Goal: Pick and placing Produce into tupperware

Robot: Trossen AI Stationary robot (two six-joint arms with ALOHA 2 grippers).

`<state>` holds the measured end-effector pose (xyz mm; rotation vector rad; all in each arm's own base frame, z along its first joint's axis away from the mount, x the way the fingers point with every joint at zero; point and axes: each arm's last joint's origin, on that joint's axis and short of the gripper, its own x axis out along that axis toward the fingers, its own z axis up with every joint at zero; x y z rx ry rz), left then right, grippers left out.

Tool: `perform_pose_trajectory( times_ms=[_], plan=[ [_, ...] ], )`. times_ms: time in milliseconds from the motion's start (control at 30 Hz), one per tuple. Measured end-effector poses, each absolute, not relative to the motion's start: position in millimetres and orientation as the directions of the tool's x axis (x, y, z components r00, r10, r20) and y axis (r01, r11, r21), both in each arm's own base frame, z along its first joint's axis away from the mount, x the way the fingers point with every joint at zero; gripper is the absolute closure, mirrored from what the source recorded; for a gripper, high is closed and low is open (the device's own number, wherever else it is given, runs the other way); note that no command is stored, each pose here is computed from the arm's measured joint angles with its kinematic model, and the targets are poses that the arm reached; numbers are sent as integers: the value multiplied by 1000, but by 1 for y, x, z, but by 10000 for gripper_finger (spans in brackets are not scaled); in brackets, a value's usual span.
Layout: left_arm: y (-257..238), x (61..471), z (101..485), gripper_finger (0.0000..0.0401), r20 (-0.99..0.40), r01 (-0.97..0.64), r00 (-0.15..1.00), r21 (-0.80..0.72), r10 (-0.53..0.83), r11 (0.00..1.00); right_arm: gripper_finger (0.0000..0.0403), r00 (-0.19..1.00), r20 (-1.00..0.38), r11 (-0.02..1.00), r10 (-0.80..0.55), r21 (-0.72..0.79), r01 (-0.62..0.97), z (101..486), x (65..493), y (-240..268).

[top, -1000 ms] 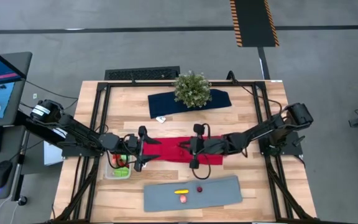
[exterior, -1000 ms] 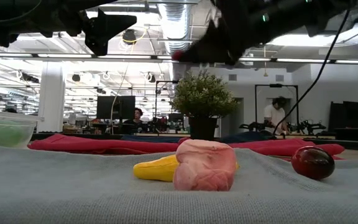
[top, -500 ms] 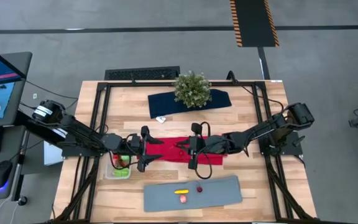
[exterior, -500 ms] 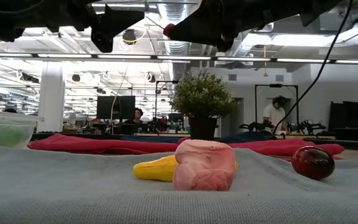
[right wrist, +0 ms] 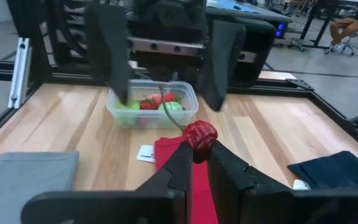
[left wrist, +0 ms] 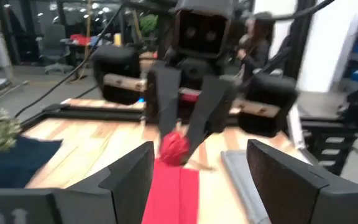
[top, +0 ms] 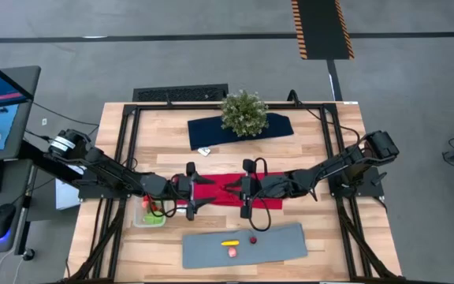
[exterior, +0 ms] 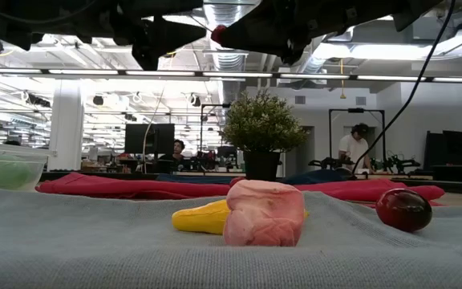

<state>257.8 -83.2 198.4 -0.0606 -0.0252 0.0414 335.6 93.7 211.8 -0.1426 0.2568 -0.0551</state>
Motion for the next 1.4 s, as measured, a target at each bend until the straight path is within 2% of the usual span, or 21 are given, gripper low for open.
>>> perform_pose_trajectory(
  times_ms=[400,767,933,1200,1400],
  plan=[
    [-83,258,194,227,-24,-55,998,-62,53,997,340,965,-246,986,-88,-162,49,212,334,97],
    [-82,258,194,258,-26,-75,997,-78,74,994,340,965,-246,985,-89,-162,50,212,334,97],
    [-83,258,194,296,-26,-71,997,-77,69,994,340,965,-246,985,-89,-162,50,212,334,97],
    [-86,259,197,391,-12,44,999,-41,-45,998,340,965,-247,986,-86,-161,47,212,334,97],
    [-89,260,198,400,-9,114,993,-23,-115,993,340,965,-247,986,-87,-161,47,212,334,97]
  ],
)
